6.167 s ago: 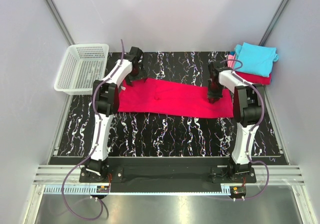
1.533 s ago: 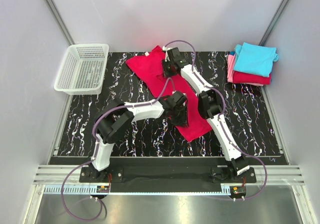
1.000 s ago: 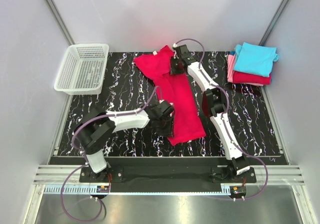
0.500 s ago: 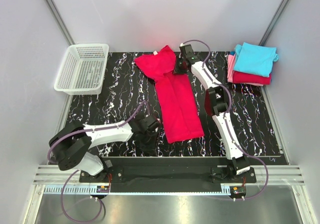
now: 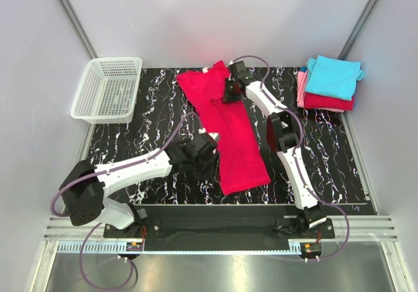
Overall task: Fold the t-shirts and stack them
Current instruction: Fold the tshirt
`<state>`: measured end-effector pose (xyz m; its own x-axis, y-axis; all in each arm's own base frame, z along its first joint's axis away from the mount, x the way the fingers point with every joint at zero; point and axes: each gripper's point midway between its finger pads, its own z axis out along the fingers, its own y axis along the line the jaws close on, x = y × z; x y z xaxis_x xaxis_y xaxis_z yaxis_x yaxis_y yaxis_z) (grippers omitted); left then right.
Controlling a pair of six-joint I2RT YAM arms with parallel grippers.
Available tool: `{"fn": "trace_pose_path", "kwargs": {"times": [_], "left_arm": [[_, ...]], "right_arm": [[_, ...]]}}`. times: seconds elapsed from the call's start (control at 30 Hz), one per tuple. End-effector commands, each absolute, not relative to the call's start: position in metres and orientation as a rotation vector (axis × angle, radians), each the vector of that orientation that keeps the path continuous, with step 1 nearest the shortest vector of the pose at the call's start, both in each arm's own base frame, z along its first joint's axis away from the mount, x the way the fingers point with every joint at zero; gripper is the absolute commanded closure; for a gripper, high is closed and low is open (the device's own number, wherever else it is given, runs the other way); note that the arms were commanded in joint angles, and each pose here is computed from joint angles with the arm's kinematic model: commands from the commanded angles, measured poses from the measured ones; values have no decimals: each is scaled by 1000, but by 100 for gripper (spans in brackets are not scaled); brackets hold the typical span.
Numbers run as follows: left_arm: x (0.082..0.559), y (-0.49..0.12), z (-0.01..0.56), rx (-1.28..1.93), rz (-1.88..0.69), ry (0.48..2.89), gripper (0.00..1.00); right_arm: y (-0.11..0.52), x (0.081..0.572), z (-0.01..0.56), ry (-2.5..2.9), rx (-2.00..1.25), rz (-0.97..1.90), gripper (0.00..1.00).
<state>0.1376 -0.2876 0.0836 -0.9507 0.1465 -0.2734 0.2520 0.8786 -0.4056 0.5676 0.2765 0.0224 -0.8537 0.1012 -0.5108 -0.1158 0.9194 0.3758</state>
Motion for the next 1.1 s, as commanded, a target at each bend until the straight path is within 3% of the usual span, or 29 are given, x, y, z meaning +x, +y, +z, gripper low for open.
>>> {"fn": "trace_pose_path", "kwargs": {"times": [0.0, 0.13, 0.4, 0.57, 1.07], "left_arm": [[171, -319, 129, 305, -748, 2604, 59], [188, -345, 134, 299, -792, 2546, 58], [202, -360, 49, 335, -524, 2684, 55], [207, -365, 26, 357, -419, 2702, 55], [146, -254, -5, 438, 34, 2822, 55]], "right_arm": [[279, 531, 6, 2659, -79, 459, 79], [285, 529, 8, 2659, -89, 483, 79], [298, 526, 21, 2638, -128, 530, 79], [301, 524, 20, 2641, -132, 532, 79], [292, 526, -3, 2676, 94, 441, 82]]}}
